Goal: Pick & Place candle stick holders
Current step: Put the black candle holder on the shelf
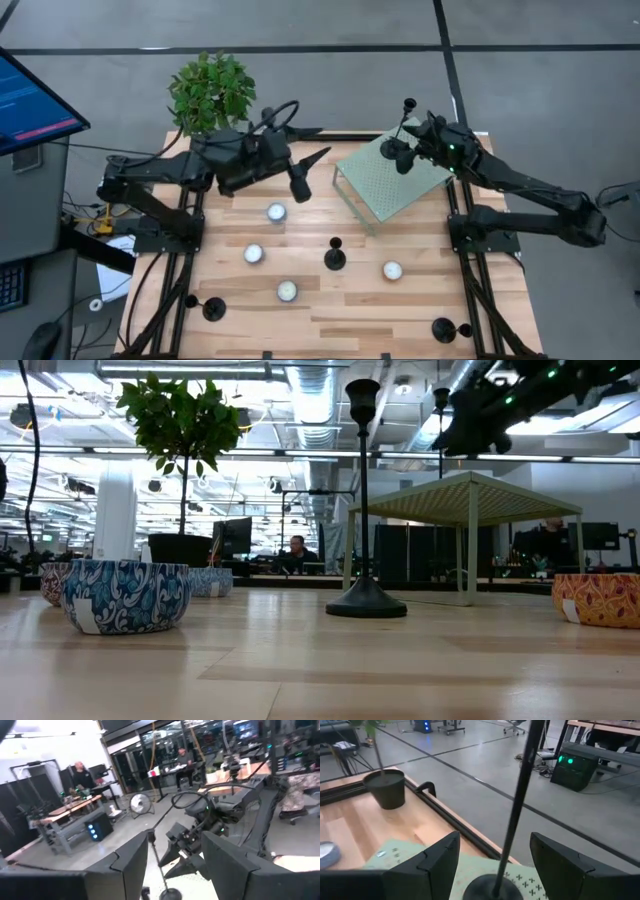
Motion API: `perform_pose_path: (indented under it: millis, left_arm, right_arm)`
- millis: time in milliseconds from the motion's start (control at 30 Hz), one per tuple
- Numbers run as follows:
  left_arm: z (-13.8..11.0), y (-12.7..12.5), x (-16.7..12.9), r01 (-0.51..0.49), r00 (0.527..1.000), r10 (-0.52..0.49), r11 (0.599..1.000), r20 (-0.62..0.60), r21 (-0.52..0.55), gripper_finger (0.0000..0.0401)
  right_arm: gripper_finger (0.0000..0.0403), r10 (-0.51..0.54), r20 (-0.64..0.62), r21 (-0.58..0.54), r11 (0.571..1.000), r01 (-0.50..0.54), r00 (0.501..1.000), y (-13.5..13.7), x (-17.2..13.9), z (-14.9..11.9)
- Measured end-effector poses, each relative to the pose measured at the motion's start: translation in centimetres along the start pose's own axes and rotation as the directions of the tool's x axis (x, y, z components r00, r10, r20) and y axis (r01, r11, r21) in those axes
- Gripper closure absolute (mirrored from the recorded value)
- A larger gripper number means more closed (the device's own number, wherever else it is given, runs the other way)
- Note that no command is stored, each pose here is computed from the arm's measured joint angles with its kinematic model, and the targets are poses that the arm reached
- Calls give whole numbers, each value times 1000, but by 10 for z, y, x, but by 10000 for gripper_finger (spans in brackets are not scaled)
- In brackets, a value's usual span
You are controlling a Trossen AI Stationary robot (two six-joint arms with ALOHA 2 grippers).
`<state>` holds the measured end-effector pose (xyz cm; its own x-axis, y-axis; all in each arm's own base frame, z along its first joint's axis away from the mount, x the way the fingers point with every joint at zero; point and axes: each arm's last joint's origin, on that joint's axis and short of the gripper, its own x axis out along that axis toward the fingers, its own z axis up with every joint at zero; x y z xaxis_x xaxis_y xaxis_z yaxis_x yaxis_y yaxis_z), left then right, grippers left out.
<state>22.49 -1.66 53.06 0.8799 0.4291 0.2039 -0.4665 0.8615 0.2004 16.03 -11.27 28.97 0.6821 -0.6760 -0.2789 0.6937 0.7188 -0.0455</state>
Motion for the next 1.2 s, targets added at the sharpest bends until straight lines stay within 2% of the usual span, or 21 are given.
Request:
perform_pose_path:
  millis: [133, 233, 333, 500, 533, 667, 833, 1067, 1200]
  left_arm:
    - [-5, -3, 0, -8, 1000, 8, 1000, -19, 9, 215]
    - [-5, -2, 0, -10, 1000, 10, 1000, -17, 22, 215]
    - [-5, -2, 0, -25, 999, 26, 999, -19, 30, 215]
    - [-4, 4, -2, -72, 997, 73, 996, -27, 49, 215]
    - [-3, 5, -3, -77, 997, 78, 995, -23, 59, 215]
    - [0, 11, -9, -81, 996, 83, 992, -22, 101, 224]
    - [-4, 29, -23, -108, 993, 113, 988, -44, 109, 288]
    - [-31, 43, -42, -125, 990, 127, 992, -68, 34, 390]
    - [-45, 44, -49, -137, 988, 135, 990, -77, -18, 395]
  right_arm:
    - [171, 14, -13, 14, 1000, -14, 1000, -7, 12, -2]
    - [193, 42, -17, 20, 999, -41, 999, -9, 15, -3]
    - [250, 46, -20, 8, 999, -45, 999, -9, 16, -3]
    - [378, 29, -20, -2, 1000, -29, 999, -13, 16, -4]
    - [388, 26, -20, -3, 1000, -26, 999, -14, 16, -4]
    - [394, -6, -20, 16, 1000, 6, 1000, -20, 16, -4]
    - [398, -88, 60, 45, 995, 85, 994, -37, 11, 5]
    - [400, -178, 6, 93, 980, 177, 984, -62, 14, -2]
    - [401, -201, -27, 96, 974, 203, 979, -68, 17, -6]
